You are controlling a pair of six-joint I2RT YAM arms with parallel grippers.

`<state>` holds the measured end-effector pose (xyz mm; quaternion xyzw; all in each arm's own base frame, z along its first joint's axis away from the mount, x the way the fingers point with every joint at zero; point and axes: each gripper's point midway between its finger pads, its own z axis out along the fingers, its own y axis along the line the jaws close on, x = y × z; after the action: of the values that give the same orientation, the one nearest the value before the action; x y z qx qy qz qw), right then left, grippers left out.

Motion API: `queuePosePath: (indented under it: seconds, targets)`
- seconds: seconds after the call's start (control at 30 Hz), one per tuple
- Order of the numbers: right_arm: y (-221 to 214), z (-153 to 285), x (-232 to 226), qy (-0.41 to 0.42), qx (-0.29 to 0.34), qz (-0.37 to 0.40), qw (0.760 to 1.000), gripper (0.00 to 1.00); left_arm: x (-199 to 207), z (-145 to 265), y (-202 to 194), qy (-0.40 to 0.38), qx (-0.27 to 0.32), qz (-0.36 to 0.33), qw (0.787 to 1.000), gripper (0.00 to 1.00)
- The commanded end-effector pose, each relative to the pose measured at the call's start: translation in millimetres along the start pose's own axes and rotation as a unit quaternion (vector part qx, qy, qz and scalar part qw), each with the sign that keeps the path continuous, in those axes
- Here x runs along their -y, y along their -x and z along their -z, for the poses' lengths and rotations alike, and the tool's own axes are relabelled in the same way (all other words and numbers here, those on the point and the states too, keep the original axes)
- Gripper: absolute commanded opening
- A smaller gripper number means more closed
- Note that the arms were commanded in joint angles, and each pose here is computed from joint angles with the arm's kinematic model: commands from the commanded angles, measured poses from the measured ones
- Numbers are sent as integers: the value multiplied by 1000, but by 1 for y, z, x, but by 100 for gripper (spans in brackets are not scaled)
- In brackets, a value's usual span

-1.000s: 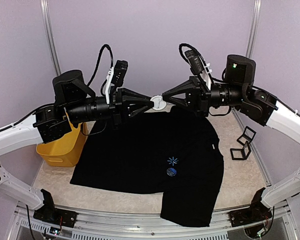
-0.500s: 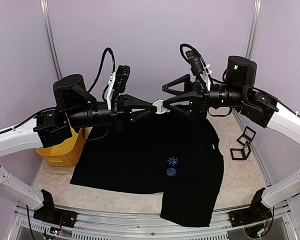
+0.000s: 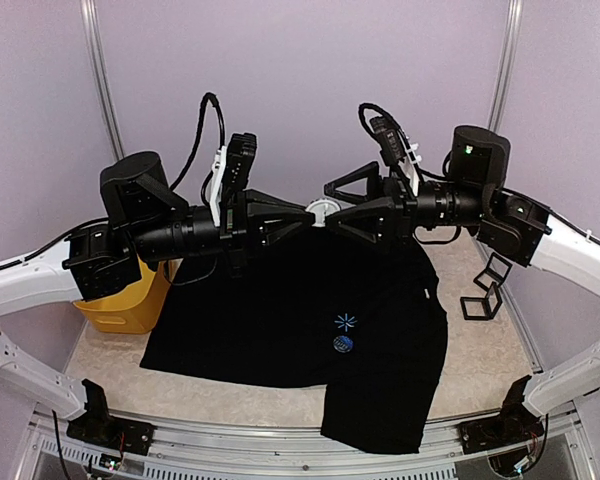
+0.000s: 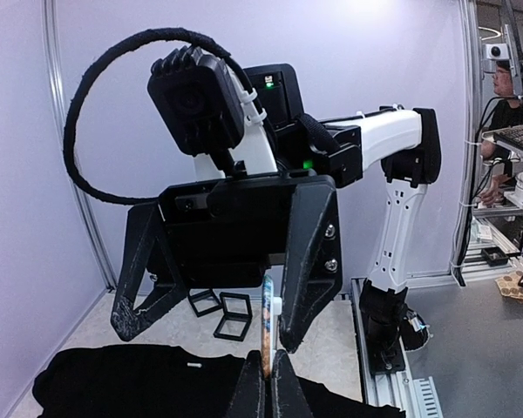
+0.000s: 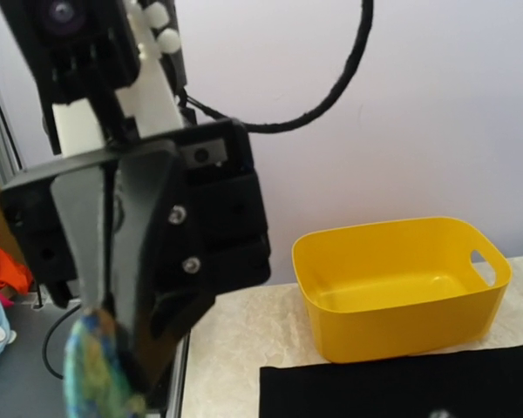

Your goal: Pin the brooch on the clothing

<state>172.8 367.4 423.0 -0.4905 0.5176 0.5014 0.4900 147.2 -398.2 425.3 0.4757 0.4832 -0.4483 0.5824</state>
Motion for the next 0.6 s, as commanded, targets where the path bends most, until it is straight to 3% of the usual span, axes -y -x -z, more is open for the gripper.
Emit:
queuePosePath:
  seconds: [0.0,0.57]
  targets:
    - [11,2,-9,9,16,9,1000,78,5,1,3,-3,4,-17,1000,0]
    - [4,-6,6,-17,-4,-12,1000,62,37,-9,-13,-54,-25,-61,996,0]
